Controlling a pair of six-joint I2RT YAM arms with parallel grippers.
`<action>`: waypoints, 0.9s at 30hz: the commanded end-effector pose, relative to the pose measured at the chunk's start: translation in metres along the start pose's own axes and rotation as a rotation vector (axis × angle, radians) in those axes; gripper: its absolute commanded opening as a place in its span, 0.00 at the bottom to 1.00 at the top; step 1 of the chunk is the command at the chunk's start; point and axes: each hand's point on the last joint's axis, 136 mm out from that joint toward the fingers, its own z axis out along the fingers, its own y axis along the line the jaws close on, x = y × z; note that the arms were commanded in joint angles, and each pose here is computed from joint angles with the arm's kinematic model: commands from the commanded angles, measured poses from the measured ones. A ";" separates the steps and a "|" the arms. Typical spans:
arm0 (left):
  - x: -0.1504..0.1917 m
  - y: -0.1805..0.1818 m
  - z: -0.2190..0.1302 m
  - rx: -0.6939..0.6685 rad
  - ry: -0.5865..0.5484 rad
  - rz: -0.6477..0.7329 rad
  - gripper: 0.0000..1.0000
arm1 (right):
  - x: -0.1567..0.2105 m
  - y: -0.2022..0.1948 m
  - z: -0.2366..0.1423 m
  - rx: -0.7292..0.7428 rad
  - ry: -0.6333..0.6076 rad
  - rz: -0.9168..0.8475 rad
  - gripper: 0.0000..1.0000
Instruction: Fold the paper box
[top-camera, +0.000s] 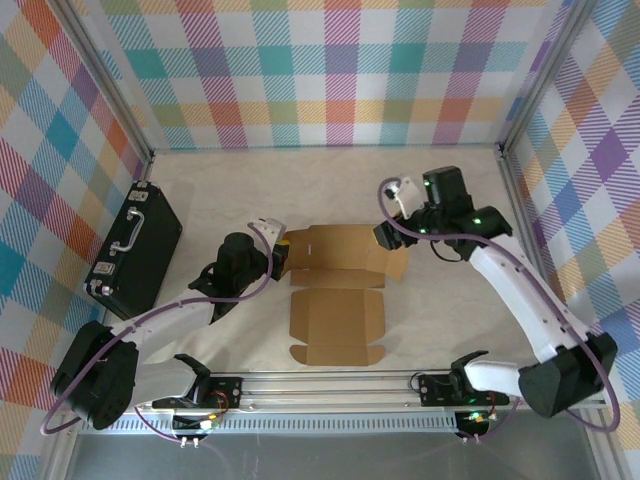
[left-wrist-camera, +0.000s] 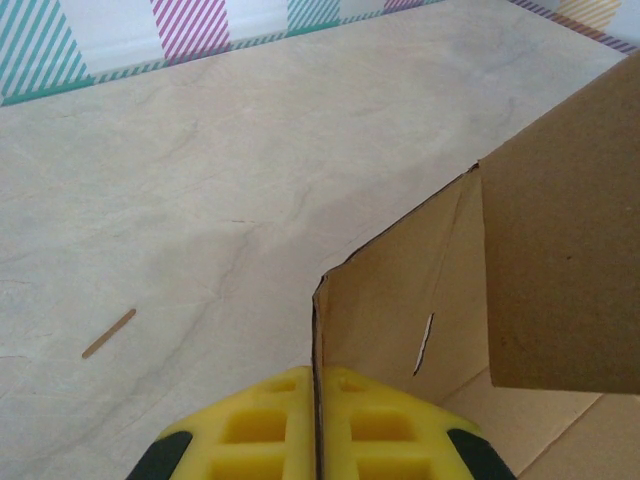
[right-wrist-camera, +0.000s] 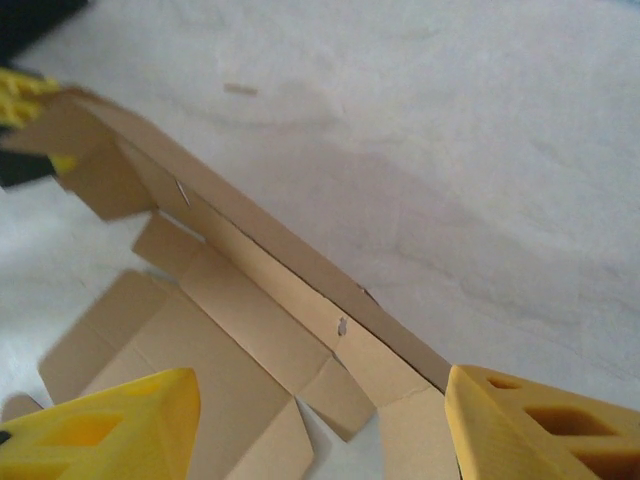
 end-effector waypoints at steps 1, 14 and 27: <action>-0.006 0.002 -0.005 -0.008 -0.029 -0.004 0.00 | 0.024 -0.011 0.005 0.071 0.146 -0.130 0.66; -0.005 0.001 -0.004 -0.003 -0.026 -0.004 0.00 | 0.004 -0.045 0.028 0.199 0.206 -0.255 0.64; -0.004 0.001 -0.004 -0.003 -0.024 -0.004 0.00 | 0.000 -0.010 0.046 0.069 0.271 -0.312 0.37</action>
